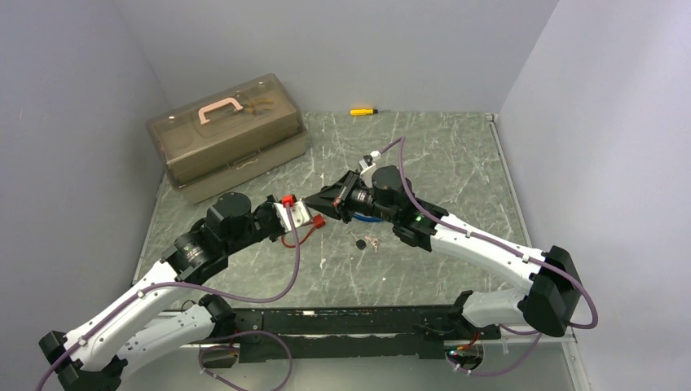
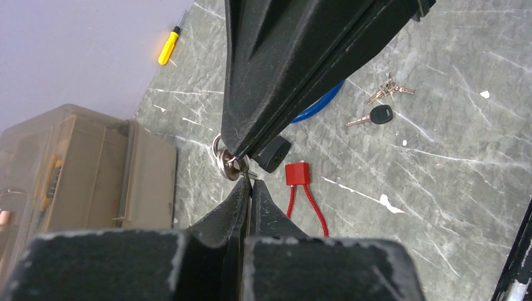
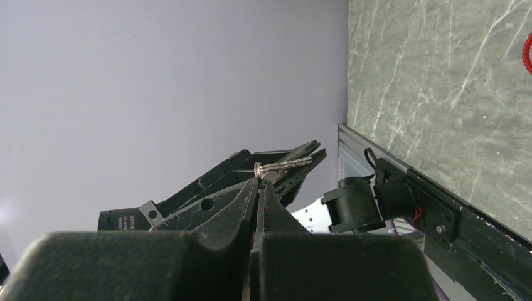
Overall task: Unlock with the key
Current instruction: Pick up the key from the center of the board.
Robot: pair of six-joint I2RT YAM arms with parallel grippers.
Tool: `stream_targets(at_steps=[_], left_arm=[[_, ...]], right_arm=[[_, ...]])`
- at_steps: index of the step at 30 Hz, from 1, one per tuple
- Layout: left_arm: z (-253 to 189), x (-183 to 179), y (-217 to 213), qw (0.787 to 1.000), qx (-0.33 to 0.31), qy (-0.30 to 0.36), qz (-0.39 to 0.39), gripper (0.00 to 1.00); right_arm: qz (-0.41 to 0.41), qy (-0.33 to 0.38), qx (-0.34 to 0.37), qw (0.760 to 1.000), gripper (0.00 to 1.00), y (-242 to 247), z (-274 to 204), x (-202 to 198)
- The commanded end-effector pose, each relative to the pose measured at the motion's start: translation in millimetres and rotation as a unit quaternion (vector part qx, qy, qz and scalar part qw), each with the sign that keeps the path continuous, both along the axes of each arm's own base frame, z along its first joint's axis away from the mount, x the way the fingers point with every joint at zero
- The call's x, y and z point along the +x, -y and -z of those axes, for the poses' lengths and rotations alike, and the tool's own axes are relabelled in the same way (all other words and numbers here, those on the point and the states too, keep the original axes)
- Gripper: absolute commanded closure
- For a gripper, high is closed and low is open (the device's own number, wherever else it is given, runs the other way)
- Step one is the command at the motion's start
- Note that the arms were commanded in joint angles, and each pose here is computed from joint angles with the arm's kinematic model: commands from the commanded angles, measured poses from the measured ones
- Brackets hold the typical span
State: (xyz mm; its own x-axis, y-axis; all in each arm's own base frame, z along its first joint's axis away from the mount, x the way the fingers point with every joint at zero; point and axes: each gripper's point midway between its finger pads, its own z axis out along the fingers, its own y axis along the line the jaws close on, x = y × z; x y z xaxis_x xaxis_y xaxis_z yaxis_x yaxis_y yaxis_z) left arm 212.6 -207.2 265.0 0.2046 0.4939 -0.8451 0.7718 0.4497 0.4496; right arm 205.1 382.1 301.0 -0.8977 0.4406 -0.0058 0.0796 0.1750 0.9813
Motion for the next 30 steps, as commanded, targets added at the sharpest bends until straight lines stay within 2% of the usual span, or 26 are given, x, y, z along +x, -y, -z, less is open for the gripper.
stream_targets(at_steps=[1,6,9,13,18,21,26,30], left_arm=[[-32.9,-2.3,4.0,0.999,-0.038,0.026,0.006,1.0],[-34.8,-14.4,4.3,0.999,-0.043,0.01,0.027,1.0],[-36.3,-25.2,6.7,0.998,-0.045,-0.003,0.05,1.0],[-40.3,-42.6,10.7,0.995,-0.037,-0.014,0.097,1.0],[-36.1,-62.5,13.3,0.988,-0.021,-0.042,0.144,1.0],[-32.7,-74.3,12.9,0.984,-0.012,-0.059,0.169,1.0],[-20.0,-96.5,10.0,0.971,0.021,-0.109,0.213,1.0],[-9.7,-110.4,9.1,0.955,0.056,-0.161,0.244,1.0]], right_arm=[[-0.011,0.015,0.03,0.999,1.0,-4.9,-20.6,-4.6],[-0.015,0.016,0.013,1.0,0.96,1.8,-12.5,-9.9],[-0.029,0.014,0.003,0.999,0.88,1.4,-7.0,-14.0],[-0.064,0.01,-0.013,0.998,0.67,-0.9,-0.4,-20.3],[-0.099,0.047,-0.042,0.993,0.56,8.0,-10.8,-16.3],[-0.127,0.104,-0.061,0.985,0.55,22.4,-25.5,-12.4],[-0.151,0.203,-0.144,0.957,0.54,57.1,-42.6,-3.8],[-0.16,0.348,-0.165,0.909,0.52,65.9,-69.7,-10.6]])
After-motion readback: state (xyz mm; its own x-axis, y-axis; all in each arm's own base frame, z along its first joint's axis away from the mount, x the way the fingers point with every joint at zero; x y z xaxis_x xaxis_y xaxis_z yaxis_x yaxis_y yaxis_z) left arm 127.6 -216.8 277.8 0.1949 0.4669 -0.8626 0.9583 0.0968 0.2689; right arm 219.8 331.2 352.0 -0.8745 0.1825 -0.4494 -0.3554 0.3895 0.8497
